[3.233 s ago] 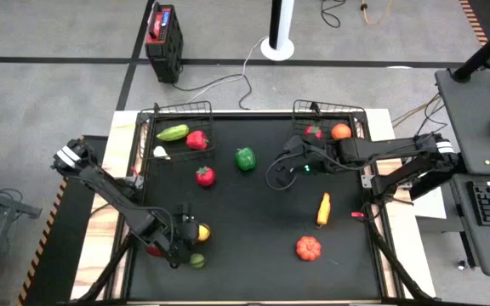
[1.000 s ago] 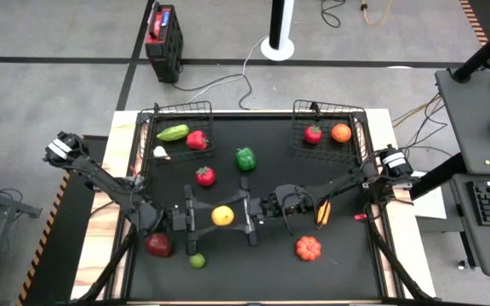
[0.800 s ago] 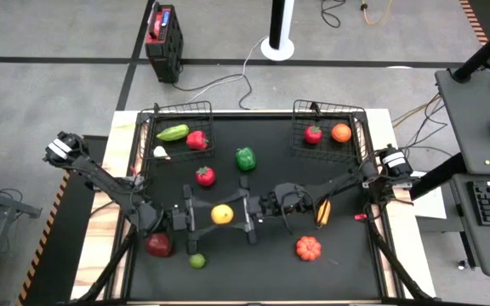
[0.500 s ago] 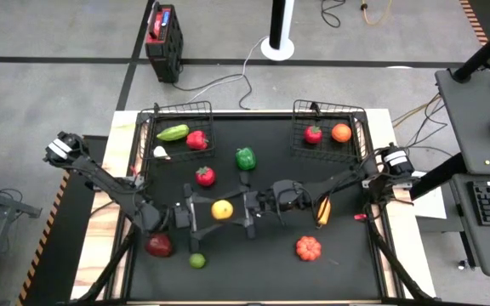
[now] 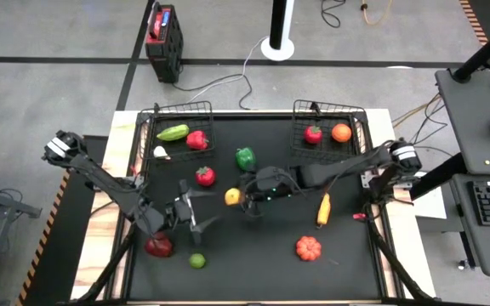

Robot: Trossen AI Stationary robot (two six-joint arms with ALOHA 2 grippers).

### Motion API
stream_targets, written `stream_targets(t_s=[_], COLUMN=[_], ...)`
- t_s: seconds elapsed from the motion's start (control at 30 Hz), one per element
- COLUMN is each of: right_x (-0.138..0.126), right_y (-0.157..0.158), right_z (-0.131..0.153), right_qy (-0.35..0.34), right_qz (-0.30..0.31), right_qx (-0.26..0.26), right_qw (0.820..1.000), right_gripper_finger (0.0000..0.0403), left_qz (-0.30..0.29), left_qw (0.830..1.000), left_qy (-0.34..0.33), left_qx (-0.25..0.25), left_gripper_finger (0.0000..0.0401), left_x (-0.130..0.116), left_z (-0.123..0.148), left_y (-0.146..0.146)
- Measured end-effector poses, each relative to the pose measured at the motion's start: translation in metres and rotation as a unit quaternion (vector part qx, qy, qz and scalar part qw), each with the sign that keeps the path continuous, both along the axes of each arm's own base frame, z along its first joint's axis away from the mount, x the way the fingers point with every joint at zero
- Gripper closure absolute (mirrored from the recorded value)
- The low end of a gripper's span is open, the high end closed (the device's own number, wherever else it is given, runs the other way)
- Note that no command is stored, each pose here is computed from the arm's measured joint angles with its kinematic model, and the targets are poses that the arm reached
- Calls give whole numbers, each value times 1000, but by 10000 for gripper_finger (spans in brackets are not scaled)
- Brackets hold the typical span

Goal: Sort produce into baskets
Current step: Put the lemon into the right wire basket

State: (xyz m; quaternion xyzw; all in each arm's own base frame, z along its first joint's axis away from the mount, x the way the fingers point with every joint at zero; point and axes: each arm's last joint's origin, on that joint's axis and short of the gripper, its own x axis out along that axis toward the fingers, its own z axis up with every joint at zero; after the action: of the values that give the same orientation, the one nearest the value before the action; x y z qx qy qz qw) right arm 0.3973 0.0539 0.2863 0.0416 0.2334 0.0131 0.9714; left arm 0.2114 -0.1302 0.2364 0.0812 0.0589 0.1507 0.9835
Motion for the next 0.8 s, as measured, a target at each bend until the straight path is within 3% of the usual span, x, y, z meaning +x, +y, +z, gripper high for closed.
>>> stream_targets(t_s=[0.27, 0.43, 0.6, 0.7, 0.8], right_x=[-13, -32, -60, -81, -100], right_y=[-28, -57, -93, -117, -144], right_z=[17, 20, 21, 23, 24], right_qy=[149, 249, 334, 371, 386], right_qz=[-61, -149, -276, -374, -472], right_qx=[-7, -43, -89, -117, -110], right_qw=[987, 956, 897, 842, 785], right_gripper_finger=[146, 145, 145, 145, 145], left_qz=[16, 24, 28, 24, 21], left_qw=[999, 996, 993, 991, 989], left_qy=[16, 31, 48, 56, 57], left_qx=[-43, -79, -106, -122, -132], left_gripper_finger=[104, 104, 104, 104, 104], left_x=[-4, -8, -13, -17, -19], left_z=[-5, -10, -13, -13, -11], left_y=[4, 6, 10, 12, 13])
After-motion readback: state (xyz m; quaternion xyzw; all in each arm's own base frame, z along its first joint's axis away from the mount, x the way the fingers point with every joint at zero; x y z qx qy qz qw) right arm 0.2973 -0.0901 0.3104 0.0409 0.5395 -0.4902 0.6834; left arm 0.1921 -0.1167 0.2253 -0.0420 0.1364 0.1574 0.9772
